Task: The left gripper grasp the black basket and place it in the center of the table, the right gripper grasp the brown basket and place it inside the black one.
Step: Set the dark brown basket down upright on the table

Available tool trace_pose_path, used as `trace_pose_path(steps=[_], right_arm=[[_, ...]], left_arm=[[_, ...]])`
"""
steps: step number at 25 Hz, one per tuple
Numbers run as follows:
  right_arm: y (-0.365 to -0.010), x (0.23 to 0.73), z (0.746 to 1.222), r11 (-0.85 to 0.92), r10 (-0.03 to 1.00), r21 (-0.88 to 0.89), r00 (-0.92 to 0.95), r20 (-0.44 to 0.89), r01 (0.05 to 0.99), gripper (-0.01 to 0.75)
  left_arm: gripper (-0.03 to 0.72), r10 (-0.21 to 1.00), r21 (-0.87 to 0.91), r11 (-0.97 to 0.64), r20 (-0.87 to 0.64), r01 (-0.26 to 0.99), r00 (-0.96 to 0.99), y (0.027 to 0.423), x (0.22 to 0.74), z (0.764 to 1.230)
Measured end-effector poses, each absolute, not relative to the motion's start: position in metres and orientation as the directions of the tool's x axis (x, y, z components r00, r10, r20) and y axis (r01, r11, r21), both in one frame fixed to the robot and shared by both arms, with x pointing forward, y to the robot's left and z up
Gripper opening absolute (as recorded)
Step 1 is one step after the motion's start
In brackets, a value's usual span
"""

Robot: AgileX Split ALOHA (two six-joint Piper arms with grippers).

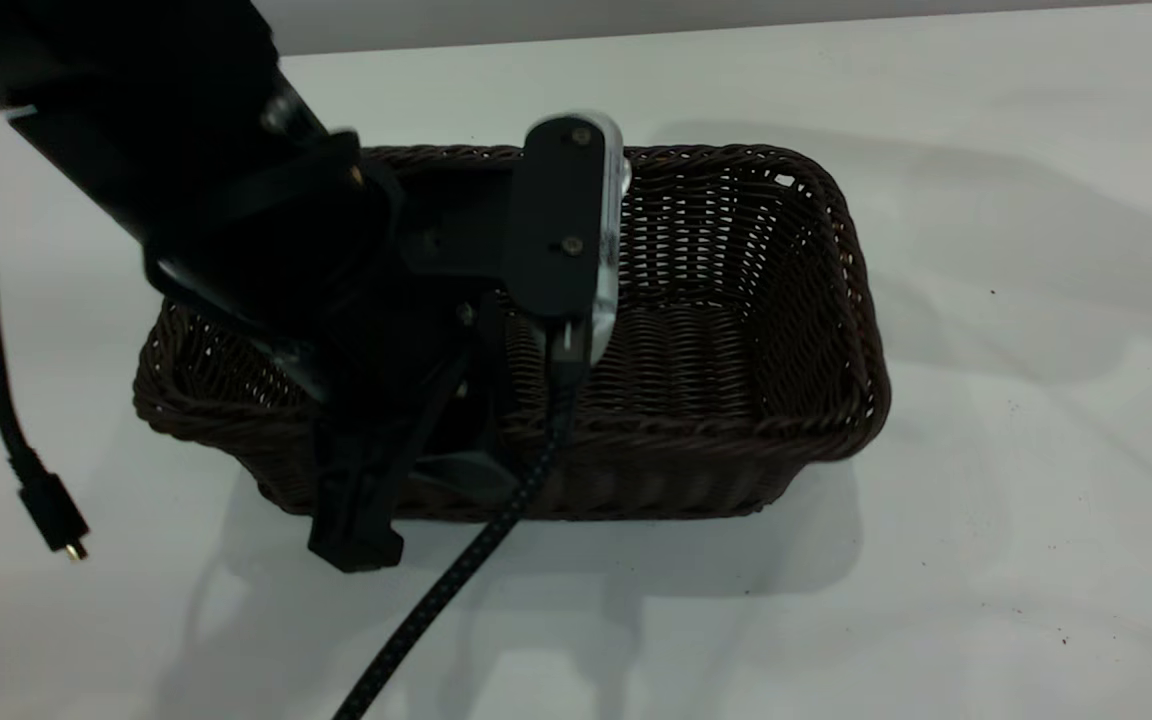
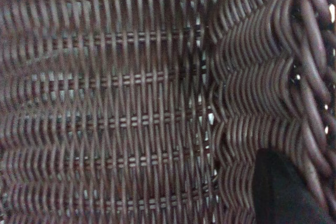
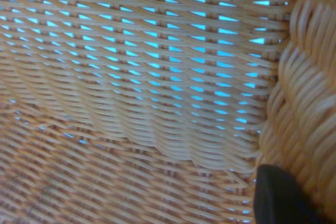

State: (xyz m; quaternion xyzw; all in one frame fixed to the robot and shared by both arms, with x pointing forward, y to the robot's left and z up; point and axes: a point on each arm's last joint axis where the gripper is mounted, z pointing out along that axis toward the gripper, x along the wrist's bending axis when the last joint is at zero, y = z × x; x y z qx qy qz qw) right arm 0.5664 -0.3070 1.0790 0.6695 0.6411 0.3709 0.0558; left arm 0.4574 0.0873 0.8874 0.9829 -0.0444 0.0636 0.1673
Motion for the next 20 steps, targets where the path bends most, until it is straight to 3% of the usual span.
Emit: trace_pose_path(steps=[13,16,20], right_arm=[[-0.3067,0.5664,1.0789,-0.169,0.9,0.552,-0.101,0.424,0.817,0.103],[-0.306,0.5657,1.0783,-0.158,0.899,0.546,-0.11,0.425,0.823,0.103],[-0.3051,0.5643,1.0778,-0.15,0.895,0.535,-0.115,0.43,0.831,0.103]], left_arm=[[0.131,0.031,0.365,-0.931,0.058,0.008,0.998,0.0846,0.4537,0.8862],[0.259,0.013,0.353,-0.935,0.005,0.01,1.0,0.0855,0.4486,0.8855],[0.489,0.057,0.38,-0.924,0.048,0.034,0.997,0.0849,0.452,0.8954]])
